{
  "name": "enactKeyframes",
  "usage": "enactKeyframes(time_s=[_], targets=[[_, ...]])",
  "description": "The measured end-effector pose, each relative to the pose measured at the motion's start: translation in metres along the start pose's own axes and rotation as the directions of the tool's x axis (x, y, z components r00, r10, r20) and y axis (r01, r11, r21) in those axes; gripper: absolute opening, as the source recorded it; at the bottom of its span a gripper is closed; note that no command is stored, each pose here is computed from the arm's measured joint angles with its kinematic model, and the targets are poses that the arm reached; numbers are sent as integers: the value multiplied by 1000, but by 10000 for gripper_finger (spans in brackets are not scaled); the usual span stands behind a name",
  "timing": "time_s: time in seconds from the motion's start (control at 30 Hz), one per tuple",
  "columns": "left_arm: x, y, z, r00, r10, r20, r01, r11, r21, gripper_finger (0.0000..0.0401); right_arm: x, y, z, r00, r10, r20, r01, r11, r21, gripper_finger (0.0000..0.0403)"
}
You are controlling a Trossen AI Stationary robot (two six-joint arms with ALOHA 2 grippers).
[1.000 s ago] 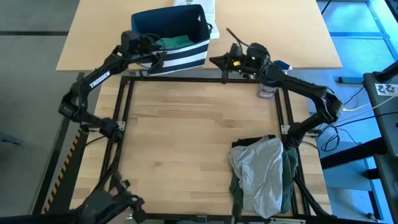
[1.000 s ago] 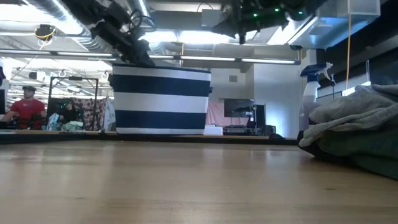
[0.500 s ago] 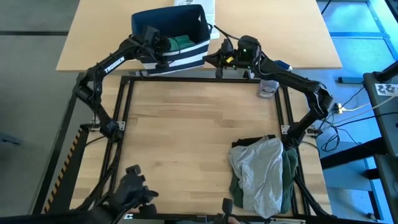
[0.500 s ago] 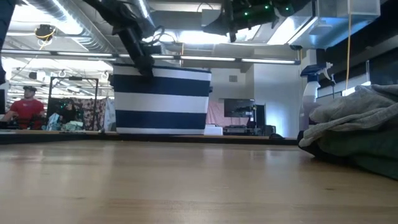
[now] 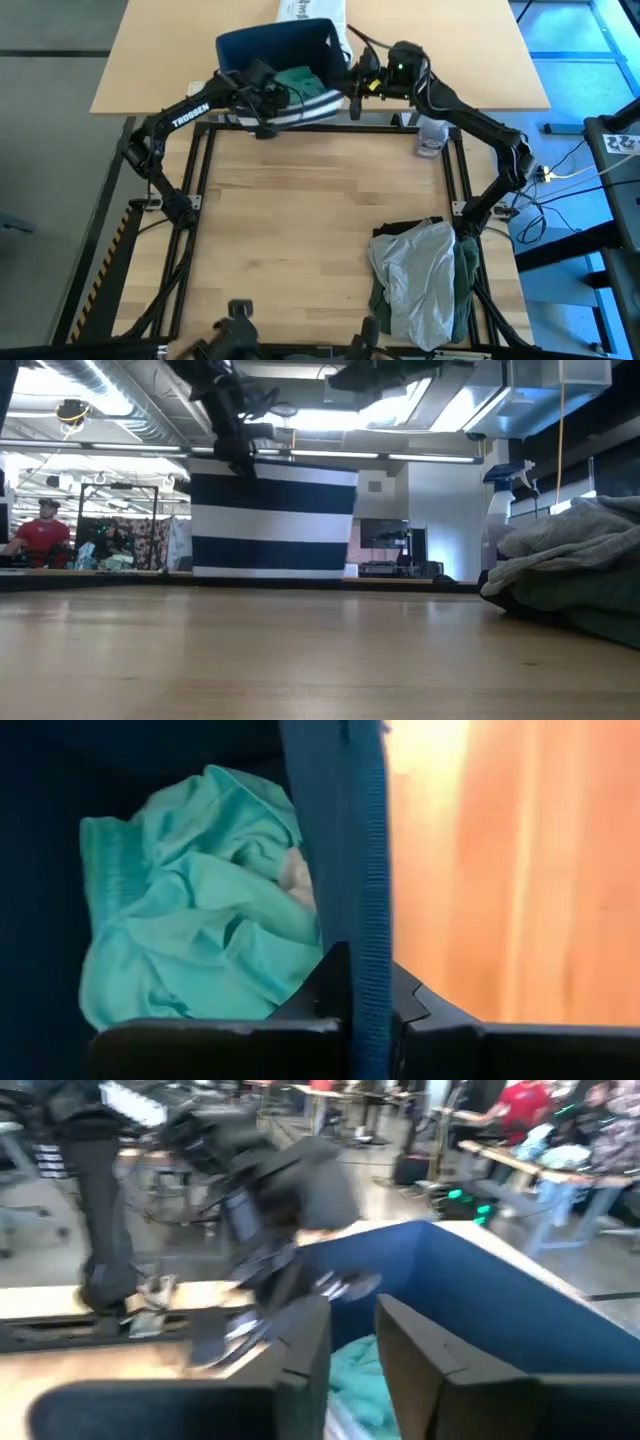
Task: Fold Laundry from Bin
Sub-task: Fold the blue shorts
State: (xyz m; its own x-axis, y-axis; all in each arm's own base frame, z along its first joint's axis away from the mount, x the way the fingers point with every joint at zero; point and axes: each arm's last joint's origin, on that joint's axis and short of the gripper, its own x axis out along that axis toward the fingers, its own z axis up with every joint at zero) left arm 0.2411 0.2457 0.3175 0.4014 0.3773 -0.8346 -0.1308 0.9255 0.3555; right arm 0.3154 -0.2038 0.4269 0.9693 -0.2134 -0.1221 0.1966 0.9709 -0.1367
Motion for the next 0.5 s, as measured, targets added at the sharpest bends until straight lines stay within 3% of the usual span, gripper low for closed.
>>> enactKeyframes(time_s=[0.13,0.23,0.5], targets=[[5,-29,18,999,20,-41,-16,996,90,3,1,-5,15,999,-30,-39,29,999,-15,112],[7,-49,28,996,54,-70,-43,989,143,3,8,-12,10,994,-14,-107,15,1000,13,128],[20,-104,43,985,132,-115,-101,964,248,2,43,-29,-40,961,26,-277,-19,999,28,135]])
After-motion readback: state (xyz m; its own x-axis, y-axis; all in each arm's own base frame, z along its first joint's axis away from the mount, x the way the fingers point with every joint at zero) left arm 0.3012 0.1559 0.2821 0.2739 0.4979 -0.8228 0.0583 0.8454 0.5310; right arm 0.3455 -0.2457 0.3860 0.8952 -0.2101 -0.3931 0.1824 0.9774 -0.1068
